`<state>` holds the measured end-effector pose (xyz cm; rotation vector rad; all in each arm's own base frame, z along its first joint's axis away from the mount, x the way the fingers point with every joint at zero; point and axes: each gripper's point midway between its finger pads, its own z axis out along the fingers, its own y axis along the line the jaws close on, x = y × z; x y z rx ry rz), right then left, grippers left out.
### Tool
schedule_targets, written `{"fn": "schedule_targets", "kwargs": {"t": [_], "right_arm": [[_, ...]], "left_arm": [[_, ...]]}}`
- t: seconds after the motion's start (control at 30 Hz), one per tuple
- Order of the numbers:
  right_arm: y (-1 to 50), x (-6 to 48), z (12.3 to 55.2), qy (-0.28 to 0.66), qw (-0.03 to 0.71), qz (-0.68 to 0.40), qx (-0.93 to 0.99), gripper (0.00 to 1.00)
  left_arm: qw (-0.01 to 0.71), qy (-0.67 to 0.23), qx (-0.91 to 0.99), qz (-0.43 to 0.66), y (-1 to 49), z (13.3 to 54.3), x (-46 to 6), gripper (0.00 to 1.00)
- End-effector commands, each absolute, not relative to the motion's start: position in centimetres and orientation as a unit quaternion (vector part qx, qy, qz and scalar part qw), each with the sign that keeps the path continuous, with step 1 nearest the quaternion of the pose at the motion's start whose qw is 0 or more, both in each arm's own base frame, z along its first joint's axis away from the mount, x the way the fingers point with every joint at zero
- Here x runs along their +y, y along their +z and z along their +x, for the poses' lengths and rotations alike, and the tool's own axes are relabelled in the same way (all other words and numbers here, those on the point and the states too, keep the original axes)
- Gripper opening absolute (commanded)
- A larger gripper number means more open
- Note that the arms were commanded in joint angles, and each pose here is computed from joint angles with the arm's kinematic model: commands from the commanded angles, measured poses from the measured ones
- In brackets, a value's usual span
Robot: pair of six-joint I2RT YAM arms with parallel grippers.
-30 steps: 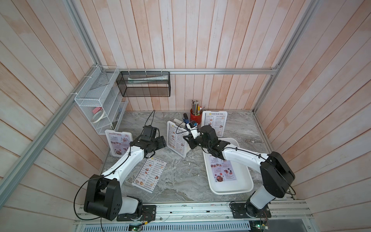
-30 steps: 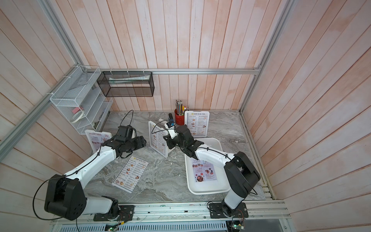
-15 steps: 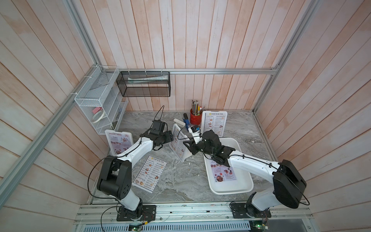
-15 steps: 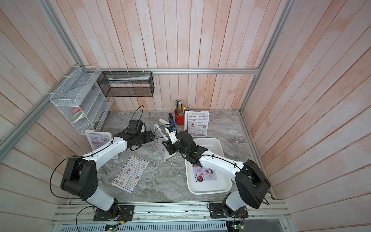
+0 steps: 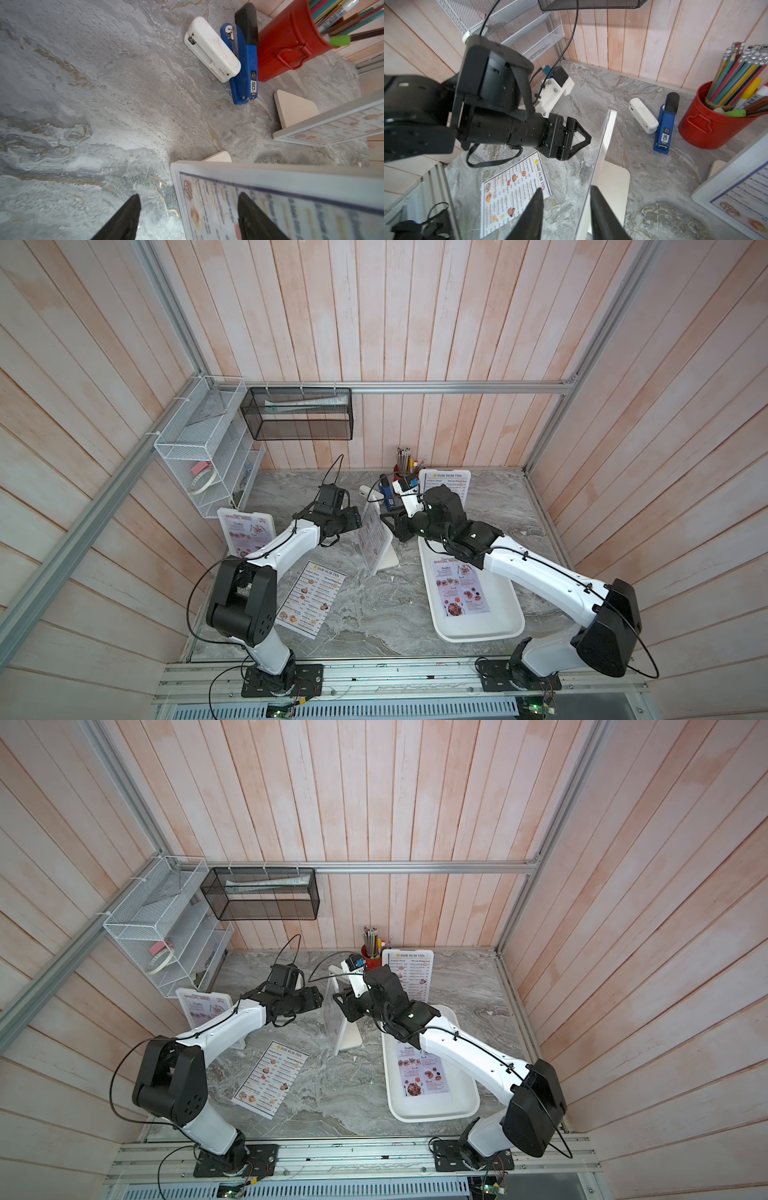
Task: Replace the menus in the menu holders
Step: Move the menu holder to the center of the board.
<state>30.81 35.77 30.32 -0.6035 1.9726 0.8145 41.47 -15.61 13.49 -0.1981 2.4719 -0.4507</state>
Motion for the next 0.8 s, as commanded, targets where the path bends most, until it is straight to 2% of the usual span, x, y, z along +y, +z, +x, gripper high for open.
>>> {"fn": "schedule_targets", "kwargs": {"t": [0.0,0.23,0.77], "right_arm": [[28.2,35.7,31.5,0.300,0.380,-0.221,0.847,0.29],[27.1,36.9,32.9,0.288,0.343,-0.217,0.867,0.20],[23.9,37.2,34.8,0.285,0.311,-0.211,0.882,0.15]], "left_arm": [[0.312,-0.139,0.937,-0.073,14.2,39.9,-13.9,0.76],[0.311,-0.127,0.939,-0.075,14.6,37.4,-12.6,0.76],[0.310,-0.124,0.939,-0.081,14.4,34.9,-11.6,0.76]]}}
